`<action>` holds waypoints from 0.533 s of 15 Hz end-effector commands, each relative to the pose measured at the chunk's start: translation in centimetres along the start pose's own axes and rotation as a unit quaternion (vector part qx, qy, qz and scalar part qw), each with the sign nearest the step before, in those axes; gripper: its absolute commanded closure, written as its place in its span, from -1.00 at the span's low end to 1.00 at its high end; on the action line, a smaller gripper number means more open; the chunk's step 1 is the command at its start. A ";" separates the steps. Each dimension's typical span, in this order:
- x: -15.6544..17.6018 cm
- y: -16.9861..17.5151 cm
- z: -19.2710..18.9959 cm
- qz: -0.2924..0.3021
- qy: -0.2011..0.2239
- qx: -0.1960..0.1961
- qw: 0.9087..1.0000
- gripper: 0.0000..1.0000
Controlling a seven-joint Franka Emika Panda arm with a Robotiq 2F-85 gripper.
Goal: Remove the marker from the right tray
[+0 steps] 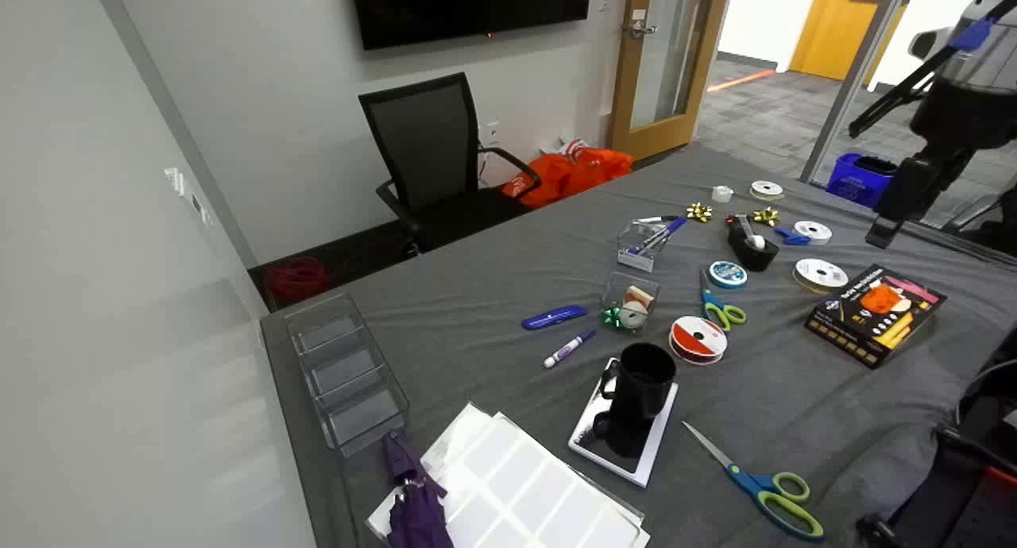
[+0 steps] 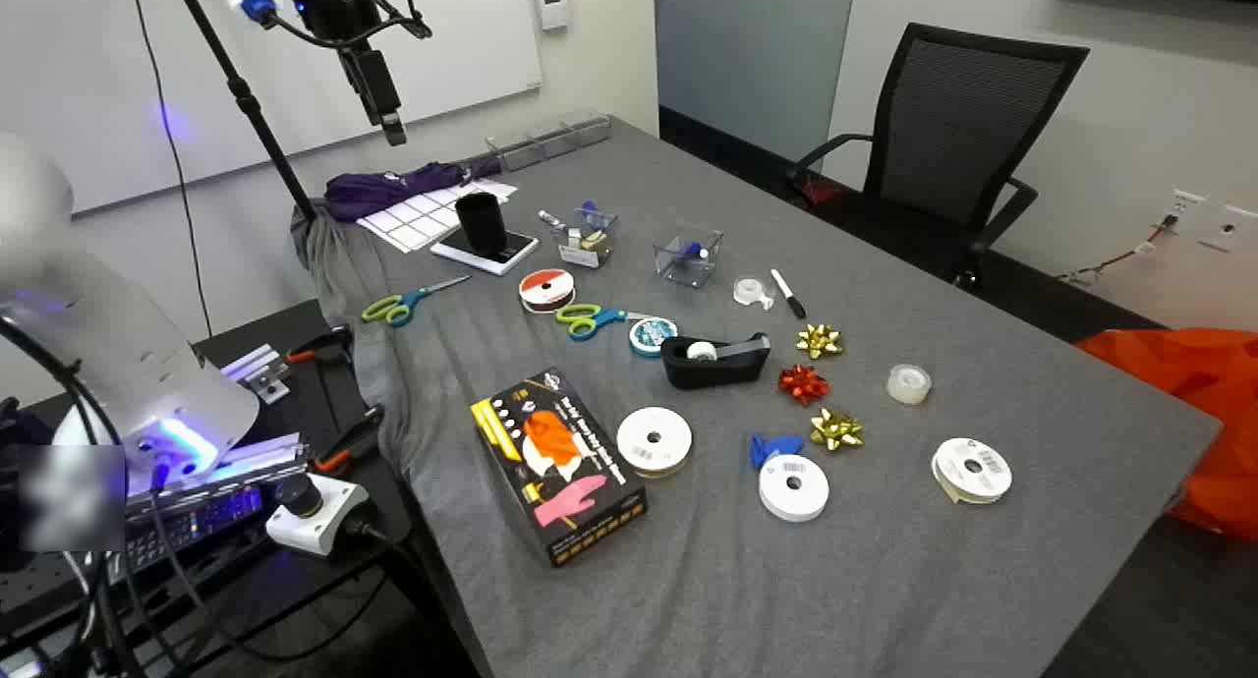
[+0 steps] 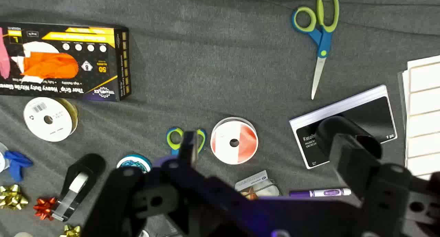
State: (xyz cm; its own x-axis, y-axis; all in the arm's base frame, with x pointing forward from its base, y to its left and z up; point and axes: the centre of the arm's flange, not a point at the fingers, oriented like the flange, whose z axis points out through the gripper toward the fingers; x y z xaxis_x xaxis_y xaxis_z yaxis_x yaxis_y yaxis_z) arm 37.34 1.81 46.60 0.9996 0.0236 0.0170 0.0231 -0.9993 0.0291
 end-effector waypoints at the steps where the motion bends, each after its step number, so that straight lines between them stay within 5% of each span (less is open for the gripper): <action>1: 0.0 0.0 0.0 0.000 0.000 0.000 1.000 -1.00; 5: 0.1 -0.1 -0.1 0.009 0.004 0.007 1.000 -1.00; 8: 3.2 0.7 0.0 0.085 0.046 0.057 0.994 -1.00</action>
State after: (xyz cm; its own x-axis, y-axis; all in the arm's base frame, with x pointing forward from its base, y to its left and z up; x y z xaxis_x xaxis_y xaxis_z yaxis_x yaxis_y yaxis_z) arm 37.75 1.91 46.91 0.9982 -0.0337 0.0501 -0.0328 -0.9993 -0.0177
